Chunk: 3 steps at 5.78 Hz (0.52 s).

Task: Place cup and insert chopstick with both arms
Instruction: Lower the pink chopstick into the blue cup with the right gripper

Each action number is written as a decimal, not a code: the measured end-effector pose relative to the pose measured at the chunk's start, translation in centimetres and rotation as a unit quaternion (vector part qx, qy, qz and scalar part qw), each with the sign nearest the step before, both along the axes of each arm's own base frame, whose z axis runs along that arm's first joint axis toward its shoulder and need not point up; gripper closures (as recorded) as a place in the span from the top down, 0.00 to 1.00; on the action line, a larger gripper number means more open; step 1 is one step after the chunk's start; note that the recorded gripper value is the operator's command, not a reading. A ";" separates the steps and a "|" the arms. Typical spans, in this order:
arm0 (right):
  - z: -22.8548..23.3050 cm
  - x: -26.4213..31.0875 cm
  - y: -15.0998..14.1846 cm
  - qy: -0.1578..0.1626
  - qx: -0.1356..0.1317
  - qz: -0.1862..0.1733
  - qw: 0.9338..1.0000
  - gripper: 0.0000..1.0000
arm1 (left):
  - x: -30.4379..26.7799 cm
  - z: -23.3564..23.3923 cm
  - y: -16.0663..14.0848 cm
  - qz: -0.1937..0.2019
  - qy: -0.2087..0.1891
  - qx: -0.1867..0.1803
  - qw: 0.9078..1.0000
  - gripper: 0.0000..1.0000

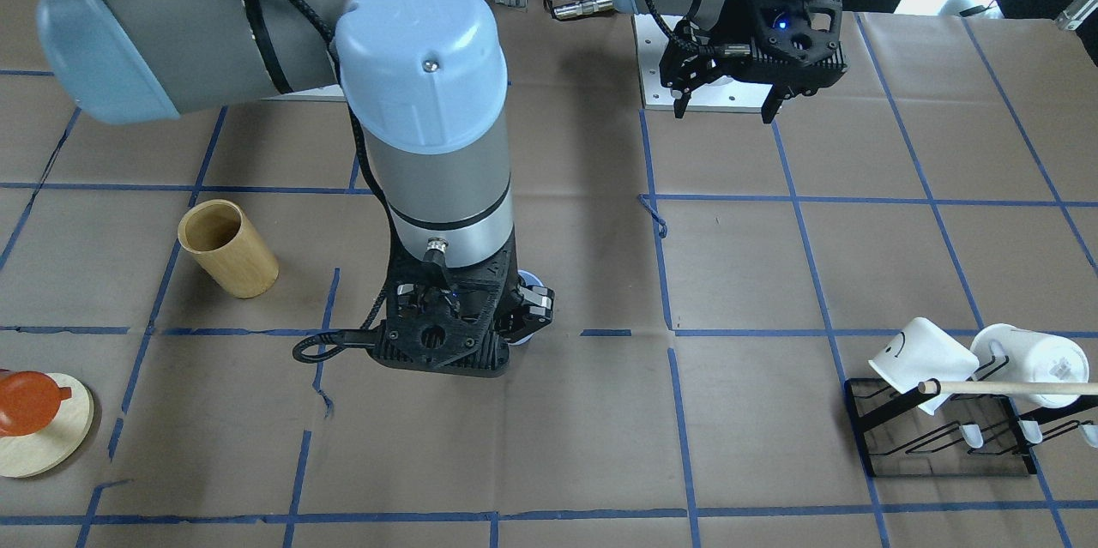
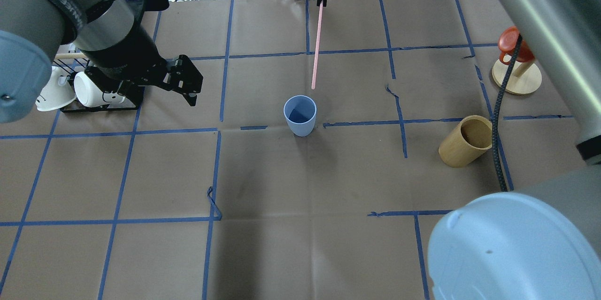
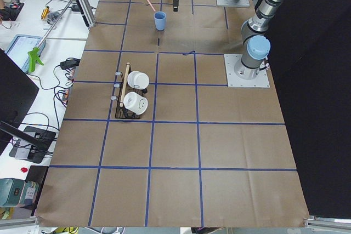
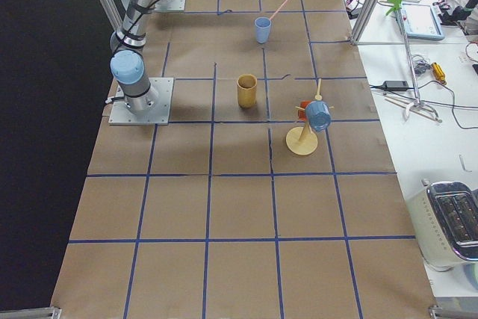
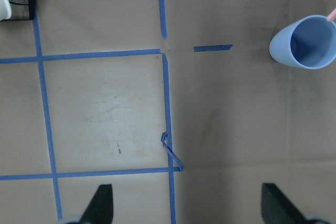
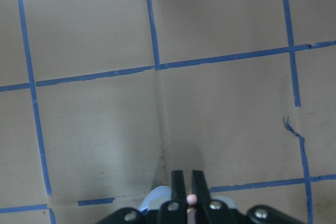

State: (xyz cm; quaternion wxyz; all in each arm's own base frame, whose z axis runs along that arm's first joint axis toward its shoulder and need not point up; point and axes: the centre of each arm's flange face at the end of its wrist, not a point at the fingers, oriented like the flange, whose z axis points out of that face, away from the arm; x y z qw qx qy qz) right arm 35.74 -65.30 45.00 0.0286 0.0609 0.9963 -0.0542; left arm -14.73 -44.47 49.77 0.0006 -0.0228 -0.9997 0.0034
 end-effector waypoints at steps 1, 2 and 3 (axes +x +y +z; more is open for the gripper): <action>-1.6 0.4 0.3 0.004 0.013 0.001 1.000 0.09 | 0.0 0.0 0.0 0.000 0.000 0.000 1.000 0.99; -3.3 0.6 0.7 0.008 0.029 0.003 1.000 0.58 | 0.0 0.0 0.0 0.000 0.000 -0.001 1.000 0.99; -4.8 1.0 1.2 0.012 0.042 0.008 0.999 1.00 | 0.1 0.1 0.0 0.001 0.000 -0.001 1.000 0.99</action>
